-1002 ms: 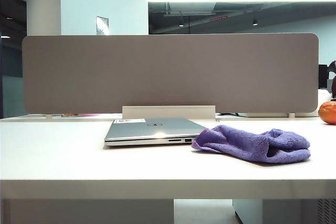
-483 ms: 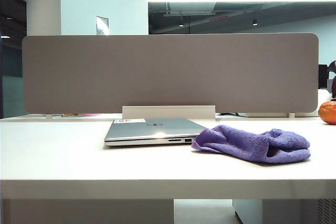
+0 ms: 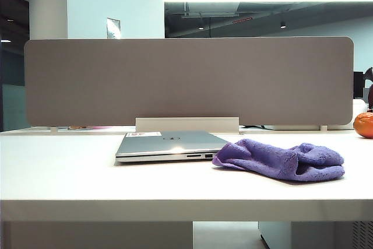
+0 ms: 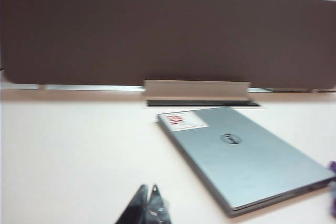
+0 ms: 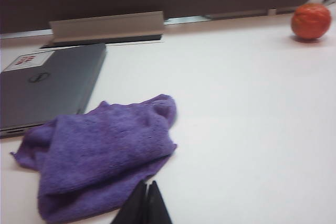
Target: Pick up the purple rag and put it over the laptop.
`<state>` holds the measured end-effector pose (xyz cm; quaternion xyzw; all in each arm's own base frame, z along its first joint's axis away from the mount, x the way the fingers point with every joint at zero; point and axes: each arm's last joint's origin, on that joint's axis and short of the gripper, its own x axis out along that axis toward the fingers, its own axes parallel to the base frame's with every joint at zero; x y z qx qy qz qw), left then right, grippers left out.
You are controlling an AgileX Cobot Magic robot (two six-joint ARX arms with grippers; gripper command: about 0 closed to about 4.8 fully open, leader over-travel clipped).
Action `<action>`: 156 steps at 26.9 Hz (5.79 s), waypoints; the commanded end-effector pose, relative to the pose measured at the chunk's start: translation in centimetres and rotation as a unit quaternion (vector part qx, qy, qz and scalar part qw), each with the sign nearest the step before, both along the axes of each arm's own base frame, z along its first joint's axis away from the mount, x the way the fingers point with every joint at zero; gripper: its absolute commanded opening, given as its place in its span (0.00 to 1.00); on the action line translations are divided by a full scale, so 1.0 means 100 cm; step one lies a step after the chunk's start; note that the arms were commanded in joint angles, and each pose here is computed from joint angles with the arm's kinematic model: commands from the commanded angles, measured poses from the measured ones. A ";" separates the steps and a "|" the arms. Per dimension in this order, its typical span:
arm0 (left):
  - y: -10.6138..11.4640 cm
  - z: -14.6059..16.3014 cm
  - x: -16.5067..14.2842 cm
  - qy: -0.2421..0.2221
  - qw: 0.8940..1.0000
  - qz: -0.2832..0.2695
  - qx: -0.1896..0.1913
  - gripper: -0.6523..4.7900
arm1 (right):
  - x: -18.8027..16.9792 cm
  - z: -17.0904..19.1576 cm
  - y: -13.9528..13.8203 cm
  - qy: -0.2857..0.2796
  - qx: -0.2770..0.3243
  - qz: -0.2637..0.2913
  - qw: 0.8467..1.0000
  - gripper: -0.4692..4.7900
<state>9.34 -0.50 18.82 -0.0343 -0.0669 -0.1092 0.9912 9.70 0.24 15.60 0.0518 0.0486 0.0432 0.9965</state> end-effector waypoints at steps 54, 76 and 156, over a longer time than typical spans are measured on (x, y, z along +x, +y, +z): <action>-0.191 0.059 0.155 0.199 0.931 -0.301 0.063 0.11 | -0.002 -0.006 0.006 0.035 0.042 0.093 0.994 0.13; -0.284 0.000 0.176 0.275 0.893 -0.339 0.111 0.13 | -0.002 -0.006 0.006 0.035 0.040 0.094 0.994 0.13; -0.196 0.026 0.287 0.157 0.977 -0.105 0.103 0.11 | -0.005 -0.001 0.015 0.018 0.066 0.261 0.963 0.13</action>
